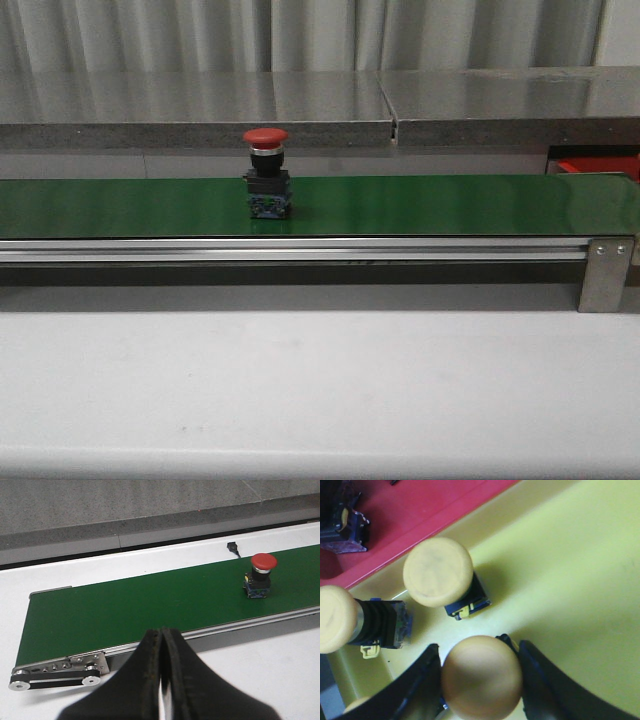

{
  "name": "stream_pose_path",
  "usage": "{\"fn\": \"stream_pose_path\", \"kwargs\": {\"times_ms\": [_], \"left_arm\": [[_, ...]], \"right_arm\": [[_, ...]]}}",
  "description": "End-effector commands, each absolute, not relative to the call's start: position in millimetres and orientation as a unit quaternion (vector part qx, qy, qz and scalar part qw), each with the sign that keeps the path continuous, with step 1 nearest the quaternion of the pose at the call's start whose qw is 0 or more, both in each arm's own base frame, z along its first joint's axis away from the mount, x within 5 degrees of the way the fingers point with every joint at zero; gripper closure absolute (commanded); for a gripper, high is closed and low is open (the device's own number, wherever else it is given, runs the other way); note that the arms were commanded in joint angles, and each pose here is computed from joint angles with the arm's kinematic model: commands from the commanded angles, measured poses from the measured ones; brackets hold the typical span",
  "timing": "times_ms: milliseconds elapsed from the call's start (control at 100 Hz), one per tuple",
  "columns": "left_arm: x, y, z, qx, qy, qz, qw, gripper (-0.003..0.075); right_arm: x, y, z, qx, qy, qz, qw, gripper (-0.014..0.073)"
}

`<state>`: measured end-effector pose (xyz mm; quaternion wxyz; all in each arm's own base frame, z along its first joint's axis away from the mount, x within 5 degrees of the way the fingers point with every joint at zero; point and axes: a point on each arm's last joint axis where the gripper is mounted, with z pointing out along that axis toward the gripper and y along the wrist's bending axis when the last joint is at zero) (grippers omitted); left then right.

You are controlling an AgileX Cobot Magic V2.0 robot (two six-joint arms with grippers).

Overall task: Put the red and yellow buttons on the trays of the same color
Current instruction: 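Carry the yellow button into the yellow tray and open the right gripper, then move the right gripper over the arriving red button and grasp it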

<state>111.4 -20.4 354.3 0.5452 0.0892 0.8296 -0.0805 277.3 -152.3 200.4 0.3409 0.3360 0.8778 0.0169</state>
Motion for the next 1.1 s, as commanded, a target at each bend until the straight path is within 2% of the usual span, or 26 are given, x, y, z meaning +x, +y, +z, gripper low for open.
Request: {"fn": "stream_pose_path", "kwargs": {"times_ms": [0, 40, 190, 520, 740, 1090], "left_arm": [[113, -21, 368, 0.078, 0.805, -0.087, 0.581, 0.0741], [113, -21, 368, 0.078, 0.805, -0.087, 0.581, 0.0741], [113, -21, 368, 0.078, 0.805, -0.087, 0.581, 0.0741], [113, -21, 368, 0.078, 0.805, -0.087, 0.581, 0.0741], [113, -21, 368, 0.078, 0.805, -0.087, 0.581, 0.0741], [113, -21, 368, 0.078, 0.805, -0.087, 0.581, 0.0741]], "right_arm": [[279, -157, 221, 0.339, 0.859, 0.004, 0.383, 0.0114], [279, -157, 222, 0.338, 0.859, 0.004, 0.384, 0.0091], [276, -156, 232, 0.332, 0.854, -0.002, 0.400, 0.0091], [260, -135, 284, 0.265, 0.841, -0.027, 0.471, 0.0093], [269, -80, 301, 0.131, 0.860, -0.013, 0.492, 0.0152], [281, 15, 312, -0.087, 0.871, 0.048, 0.481, 0.0153]]}}
